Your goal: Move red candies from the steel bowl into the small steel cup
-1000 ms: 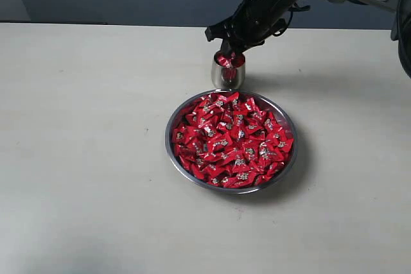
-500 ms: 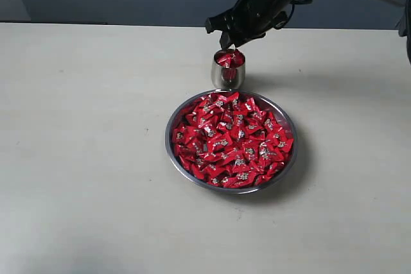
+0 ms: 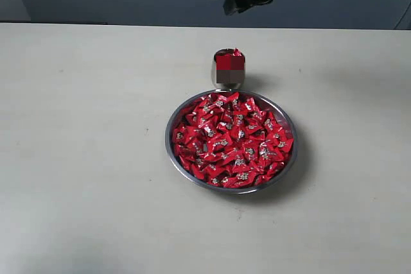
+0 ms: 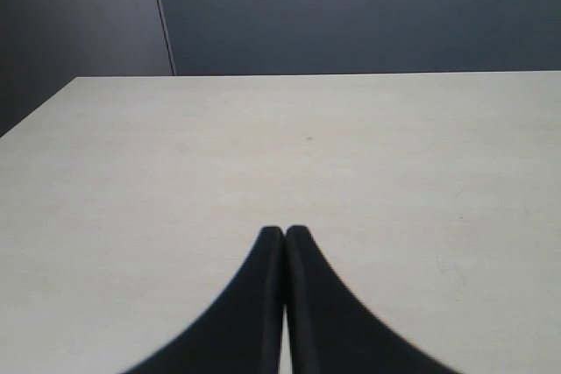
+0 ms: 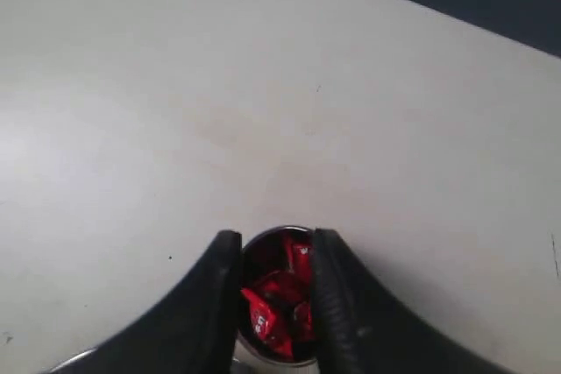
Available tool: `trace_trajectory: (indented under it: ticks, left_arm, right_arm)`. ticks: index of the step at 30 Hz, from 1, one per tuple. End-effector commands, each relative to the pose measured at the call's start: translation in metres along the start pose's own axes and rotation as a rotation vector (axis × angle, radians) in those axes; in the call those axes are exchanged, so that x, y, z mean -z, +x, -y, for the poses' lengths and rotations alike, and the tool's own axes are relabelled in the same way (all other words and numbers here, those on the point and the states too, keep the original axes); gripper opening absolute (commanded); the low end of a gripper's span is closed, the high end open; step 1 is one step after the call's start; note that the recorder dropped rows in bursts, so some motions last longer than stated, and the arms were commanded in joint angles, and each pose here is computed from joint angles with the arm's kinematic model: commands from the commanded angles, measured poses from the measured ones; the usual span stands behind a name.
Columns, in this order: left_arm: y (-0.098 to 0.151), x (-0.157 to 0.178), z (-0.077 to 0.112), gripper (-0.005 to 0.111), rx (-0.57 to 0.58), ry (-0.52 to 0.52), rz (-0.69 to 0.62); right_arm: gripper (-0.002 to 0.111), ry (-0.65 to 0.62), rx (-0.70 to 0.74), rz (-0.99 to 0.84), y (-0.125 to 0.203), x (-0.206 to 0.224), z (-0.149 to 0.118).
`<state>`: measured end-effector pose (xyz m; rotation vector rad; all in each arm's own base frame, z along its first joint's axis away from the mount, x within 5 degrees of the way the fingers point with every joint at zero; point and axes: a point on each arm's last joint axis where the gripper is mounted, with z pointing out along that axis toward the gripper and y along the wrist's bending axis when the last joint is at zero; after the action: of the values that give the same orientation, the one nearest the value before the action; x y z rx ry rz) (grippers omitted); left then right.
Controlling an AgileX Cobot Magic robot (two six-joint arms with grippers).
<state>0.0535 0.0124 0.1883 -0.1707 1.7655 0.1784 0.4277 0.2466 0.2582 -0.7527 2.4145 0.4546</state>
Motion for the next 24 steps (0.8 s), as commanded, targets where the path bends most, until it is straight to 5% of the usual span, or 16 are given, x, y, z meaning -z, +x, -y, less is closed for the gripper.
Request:
trace_trajectory:
  ticks: [1,3,8,14,24]
  left_arm:
    - [0.001,0.000,0.000,0.000,0.002,-0.001,0.002]
    - [0.001,0.000,0.000,0.000,0.002,-0.001,0.002]
    - [0.001,0.000,0.000,0.000,0.002,-0.001,0.002]
    - [0.001,0.000,0.000,0.000,0.002,-0.001,0.002]
    - [0.001,0.000,0.000,0.000,0.002,-0.001,0.002]
  right_arm:
    - [0.009,0.000,0.004,-0.019,0.000,0.008,0.000]
    - [-0.001,-0.005,0.004,-0.037,0.002,0.008,0.000]
    - [-0.001,-0.005,-0.001,-0.035,0.001,0.010,-0.001]
    - [-0.001,0.055,-0.058,0.174,0.001,0.034,-0.001]
    - [-0.001,0.178,-0.075,0.406,0.072,0.078,-0.003]
